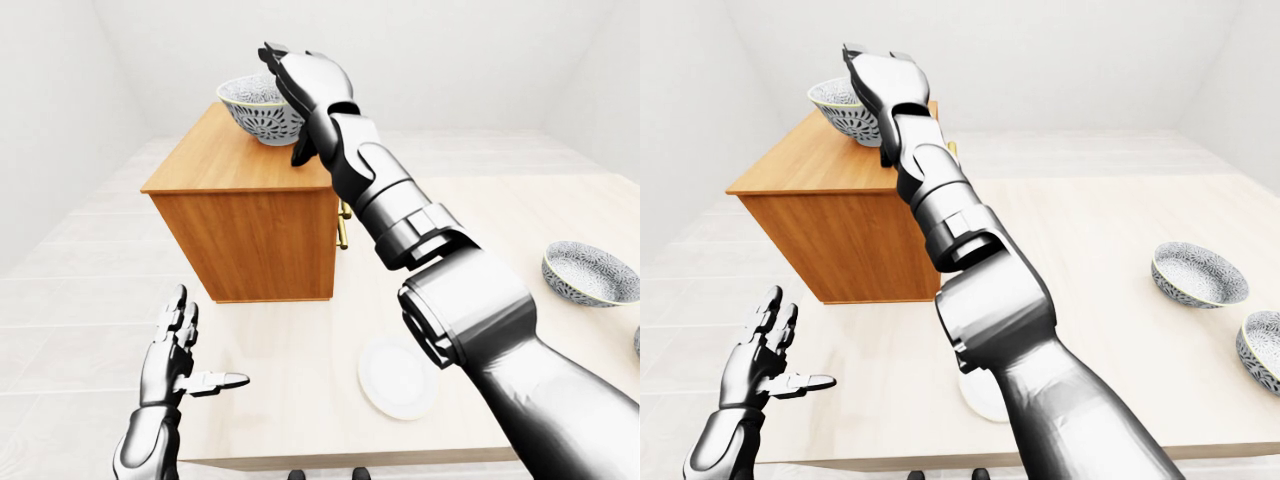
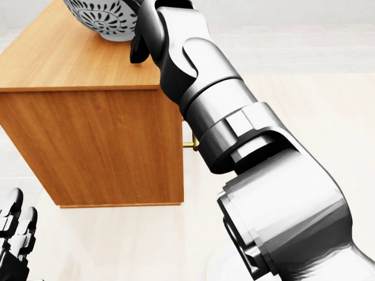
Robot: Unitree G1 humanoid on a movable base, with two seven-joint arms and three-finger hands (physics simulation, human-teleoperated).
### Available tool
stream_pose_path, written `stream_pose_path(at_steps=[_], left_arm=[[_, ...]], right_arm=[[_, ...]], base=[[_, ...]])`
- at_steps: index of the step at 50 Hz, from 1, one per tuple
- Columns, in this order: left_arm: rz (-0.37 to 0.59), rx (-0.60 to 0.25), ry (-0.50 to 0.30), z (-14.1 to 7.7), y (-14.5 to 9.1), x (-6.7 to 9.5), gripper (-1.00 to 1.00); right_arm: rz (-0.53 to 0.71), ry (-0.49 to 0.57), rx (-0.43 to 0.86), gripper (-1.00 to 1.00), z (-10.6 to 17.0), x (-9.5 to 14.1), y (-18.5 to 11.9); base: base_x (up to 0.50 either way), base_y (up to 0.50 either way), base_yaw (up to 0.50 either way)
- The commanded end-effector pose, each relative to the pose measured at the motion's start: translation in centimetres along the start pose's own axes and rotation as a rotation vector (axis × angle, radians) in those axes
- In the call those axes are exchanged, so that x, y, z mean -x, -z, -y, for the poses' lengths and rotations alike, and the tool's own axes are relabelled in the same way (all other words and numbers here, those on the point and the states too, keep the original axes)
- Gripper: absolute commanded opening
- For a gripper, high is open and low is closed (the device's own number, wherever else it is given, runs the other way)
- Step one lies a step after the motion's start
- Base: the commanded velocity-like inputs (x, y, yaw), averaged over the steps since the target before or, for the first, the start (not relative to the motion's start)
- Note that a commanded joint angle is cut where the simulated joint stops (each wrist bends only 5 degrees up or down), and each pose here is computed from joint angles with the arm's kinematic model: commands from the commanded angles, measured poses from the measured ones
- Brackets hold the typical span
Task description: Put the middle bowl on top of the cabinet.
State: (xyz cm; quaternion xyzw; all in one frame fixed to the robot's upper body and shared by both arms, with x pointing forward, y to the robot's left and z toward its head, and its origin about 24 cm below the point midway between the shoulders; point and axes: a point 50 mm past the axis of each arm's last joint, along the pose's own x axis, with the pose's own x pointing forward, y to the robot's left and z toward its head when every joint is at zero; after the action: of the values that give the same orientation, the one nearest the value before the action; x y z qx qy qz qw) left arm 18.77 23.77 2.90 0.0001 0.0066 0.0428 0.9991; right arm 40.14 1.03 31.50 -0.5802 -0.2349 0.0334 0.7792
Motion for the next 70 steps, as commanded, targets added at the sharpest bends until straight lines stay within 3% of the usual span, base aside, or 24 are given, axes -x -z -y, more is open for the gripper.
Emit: stream_pose_path(at_steps=[1, 2, 3, 5, 38, 70], left_arm=[[-0.006, 0.000, -0.002, 0.0, 0.1, 0.0, 1.00], [-0.006, 0.000, -0.002, 0.0, 0.1, 0.0, 1.00], [-0.005, -0.003, -0.003, 0.0, 0.1, 0.0, 1.00], [-0.001, -0.005, -0.003, 0.0, 0.0, 0.0, 1.00], [0.005, -0.034, -0.007, 0.4, -0.3, -0.2, 1.00], [0.035, -0.045, -0.015, 0.7, -1.0, -0.4, 1.00]], right_arm=[[-0.008, 0.016, -0.009, 0.73, 0.5, -0.1, 0.3], [-0.008, 0.016, -0.010, 0.73, 0.5, -0.1, 0.3], [-0.008, 0.023, -0.016, 0.93, 0.8, -0.1, 0.3], [-0.006, 0.026, -0.019, 1.00, 1.0, -0.2, 0.2], [-0.004, 0.037, -0.073, 1.00, 2.8, -0.3, 0.5], [-0.078, 0.056, -0.178, 1.00, 4.2, 0.1, 4.7]], base=[[0.00, 0.00, 0.00], [0.00, 0.00, 0.00], [0.00, 0.00, 0.00], [0.00, 0.00, 0.00], [0.00, 0.00, 0.00], [0.00, 0.00, 0.00]])
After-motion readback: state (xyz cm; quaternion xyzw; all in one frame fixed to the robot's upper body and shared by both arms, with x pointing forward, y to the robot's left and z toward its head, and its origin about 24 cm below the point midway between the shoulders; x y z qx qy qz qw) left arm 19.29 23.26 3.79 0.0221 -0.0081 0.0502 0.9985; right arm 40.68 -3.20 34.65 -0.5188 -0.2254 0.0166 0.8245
